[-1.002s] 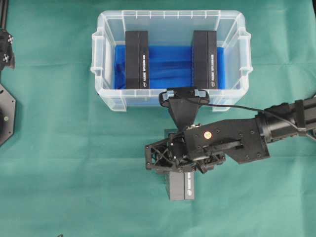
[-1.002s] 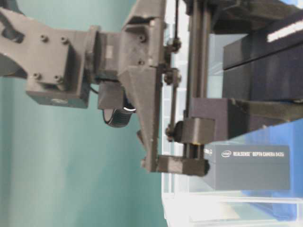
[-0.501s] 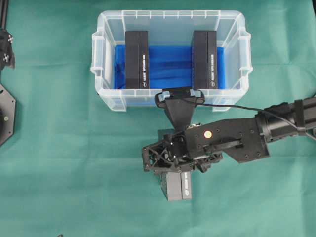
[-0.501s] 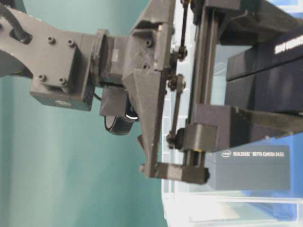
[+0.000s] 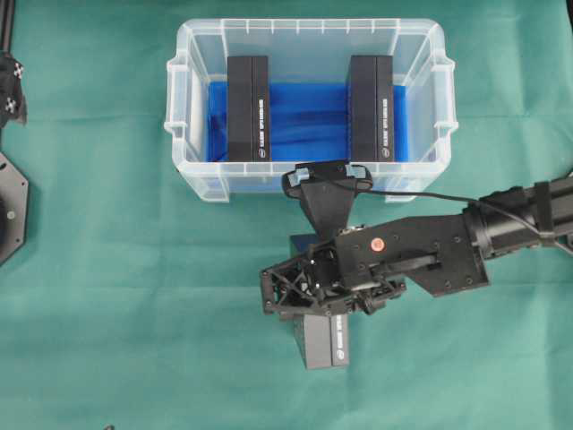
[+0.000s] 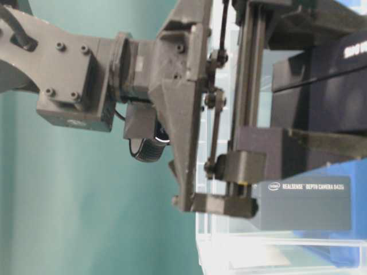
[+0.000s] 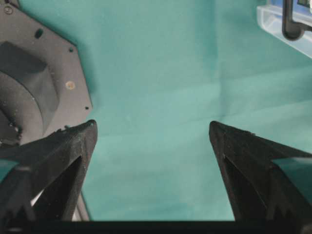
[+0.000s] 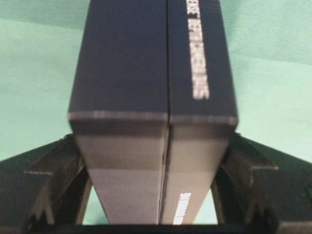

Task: Take out the box from the case.
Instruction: 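Carry the box toward the front and lower it onto the tablecloth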

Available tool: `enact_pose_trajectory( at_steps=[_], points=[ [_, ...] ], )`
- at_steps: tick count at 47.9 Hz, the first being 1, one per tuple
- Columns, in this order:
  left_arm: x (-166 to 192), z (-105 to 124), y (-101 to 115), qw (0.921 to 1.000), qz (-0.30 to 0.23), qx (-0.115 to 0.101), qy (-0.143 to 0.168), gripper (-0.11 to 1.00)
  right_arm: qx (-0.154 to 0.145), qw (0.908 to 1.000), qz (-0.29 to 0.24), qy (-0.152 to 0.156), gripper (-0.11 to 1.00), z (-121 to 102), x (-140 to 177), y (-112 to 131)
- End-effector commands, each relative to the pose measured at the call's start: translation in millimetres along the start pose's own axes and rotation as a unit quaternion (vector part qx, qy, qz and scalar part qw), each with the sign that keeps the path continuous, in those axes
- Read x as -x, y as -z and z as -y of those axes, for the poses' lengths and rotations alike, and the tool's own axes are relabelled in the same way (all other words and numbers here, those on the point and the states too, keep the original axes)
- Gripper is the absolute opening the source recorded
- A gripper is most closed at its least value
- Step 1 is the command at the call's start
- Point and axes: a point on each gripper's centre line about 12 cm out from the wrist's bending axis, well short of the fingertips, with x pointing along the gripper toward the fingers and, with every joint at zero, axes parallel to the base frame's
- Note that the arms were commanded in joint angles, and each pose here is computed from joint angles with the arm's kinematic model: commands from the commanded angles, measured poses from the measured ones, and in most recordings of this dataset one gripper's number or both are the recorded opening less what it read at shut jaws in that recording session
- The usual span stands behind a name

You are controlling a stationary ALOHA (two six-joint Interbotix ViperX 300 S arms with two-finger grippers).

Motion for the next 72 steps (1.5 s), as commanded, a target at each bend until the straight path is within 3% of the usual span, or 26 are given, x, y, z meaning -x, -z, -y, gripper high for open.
enact_pose_trajectory(
  at_steps=[1,13,37,44,56,72],
  points=[
    [3.9,0.4,-0.9,1.0000,0.004,0.000,0.007,0.95,0.003,0.9999,-0.005,-0.012,0.78,0.0,16.5,3.4],
    [3.9,0.5,-0.7,1.0000,0.003,0.000,0.007,0.95,0.007,0.9999,-0.001,-0.011,0.88,1.7,22.0,2.2],
    [3.5,0.8,-0.8,1.0000,0.003,0.003,0.006,0.95,0.009,0.9996,-0.001,-0.028,0.89,-0.3,35.9,1.8],
    [3.9,0.4,-1.0,1.0000,0.003,0.003,0.007,0.95,0.011,0.9993,0.004,-0.036,0.89,-1.0,52.5,1.2],
    [3.9,0.5,-0.7,1.0000,0.003,0.003,0.007,0.95,0.018,0.9992,0.034,-0.012,0.89,-1.3,93.6,-2.3],
    [4.3,0.6,-1.0,1.0000,0.004,0.000,0.007,0.95,0.019,0.9984,0.049,-0.022,0.88,-10.7,137.8,-1.7]
  ],
)
